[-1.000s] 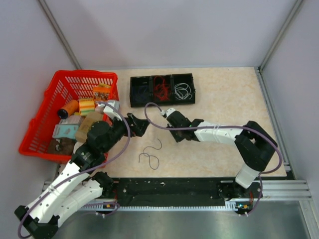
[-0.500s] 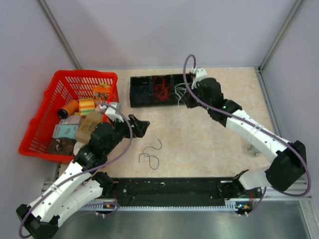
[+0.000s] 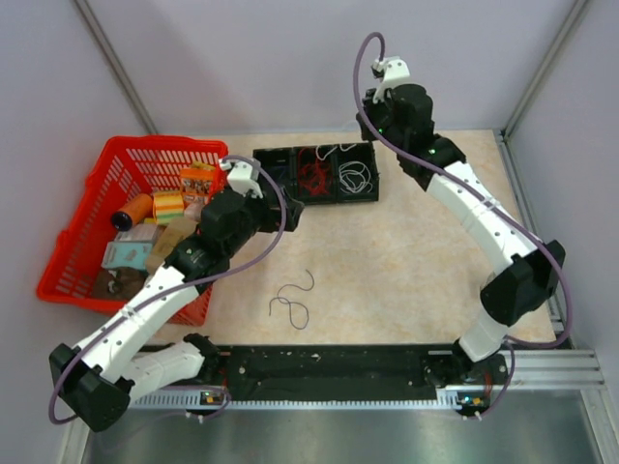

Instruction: Untangle the cables

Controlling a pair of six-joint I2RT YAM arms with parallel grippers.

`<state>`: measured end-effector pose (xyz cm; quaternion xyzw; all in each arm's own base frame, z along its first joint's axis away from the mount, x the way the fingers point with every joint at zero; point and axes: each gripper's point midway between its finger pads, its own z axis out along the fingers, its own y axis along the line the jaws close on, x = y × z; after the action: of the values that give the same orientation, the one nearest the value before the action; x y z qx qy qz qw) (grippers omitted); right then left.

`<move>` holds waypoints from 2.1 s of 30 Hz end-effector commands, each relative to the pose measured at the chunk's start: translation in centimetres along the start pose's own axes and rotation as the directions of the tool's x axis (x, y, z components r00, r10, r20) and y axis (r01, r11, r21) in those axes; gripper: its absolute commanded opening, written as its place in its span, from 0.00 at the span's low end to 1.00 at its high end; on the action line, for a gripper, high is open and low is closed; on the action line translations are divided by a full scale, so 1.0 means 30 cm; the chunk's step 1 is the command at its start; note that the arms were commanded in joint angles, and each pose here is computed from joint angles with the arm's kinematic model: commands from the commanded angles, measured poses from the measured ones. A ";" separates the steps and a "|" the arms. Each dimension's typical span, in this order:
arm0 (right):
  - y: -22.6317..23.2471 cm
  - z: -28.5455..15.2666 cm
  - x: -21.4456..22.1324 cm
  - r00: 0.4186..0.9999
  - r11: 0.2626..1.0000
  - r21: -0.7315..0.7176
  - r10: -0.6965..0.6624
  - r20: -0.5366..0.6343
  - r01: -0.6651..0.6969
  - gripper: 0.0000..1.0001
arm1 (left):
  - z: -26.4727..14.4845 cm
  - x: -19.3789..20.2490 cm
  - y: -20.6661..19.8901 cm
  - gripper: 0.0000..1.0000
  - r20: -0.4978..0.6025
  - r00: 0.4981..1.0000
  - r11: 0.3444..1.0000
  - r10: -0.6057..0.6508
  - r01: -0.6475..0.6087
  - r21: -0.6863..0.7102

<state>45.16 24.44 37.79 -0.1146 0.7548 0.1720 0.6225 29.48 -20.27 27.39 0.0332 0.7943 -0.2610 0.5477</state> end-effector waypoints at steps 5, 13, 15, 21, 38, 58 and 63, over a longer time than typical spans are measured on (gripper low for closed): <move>-0.120 0.147 0.141 0.988 0.985 0.124 -0.111 -0.104 0.124 0.00 | 0.080 -0.164 -0.031 0.90 0.099 0.993 0.997 0.066 -0.070 0.035; -0.162 0.265 0.324 0.979 0.987 0.111 -0.091 -0.180 0.112 0.00 | 0.165 -0.145 0.010 0.75 0.044 0.993 0.993 0.113 -0.112 -0.039; -0.181 0.296 0.370 0.976 0.986 0.124 -0.084 -0.199 0.111 0.00 | 0.158 -0.136 0.008 0.75 0.049 0.993 0.994 0.106 -0.105 -0.026; -0.165 0.238 0.238 0.988 0.988 0.112 -0.088 -0.125 0.102 0.00 | 0.146 -0.070 0.013 0.77 0.023 0.997 0.997 0.074 -0.074 0.001; -0.159 0.071 -0.041 0.993 0.986 0.124 -0.117 0.023 0.113 0.00 | 0.131 0.081 0.002 0.86 -0.069 0.997 0.997 0.018 -0.012 0.081; -0.077 -0.155 -0.330 0.976 0.999 0.017 -0.052 0.209 0.050 0.00 | 0.106 0.216 0.027 0.89 -0.156 0.987 0.994 0.025 -0.008 0.107; -0.090 -0.122 -0.317 0.979 0.998 0.025 -0.062 0.195 0.059 0.00 | 0.099 0.214 0.026 0.89 -0.154 0.988 0.994 0.025 -0.008 0.108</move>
<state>44.90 20.93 44.45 -0.1232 0.7120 0.1519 0.6744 29.55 -22.10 18.22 0.0892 0.8428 -0.2733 0.4551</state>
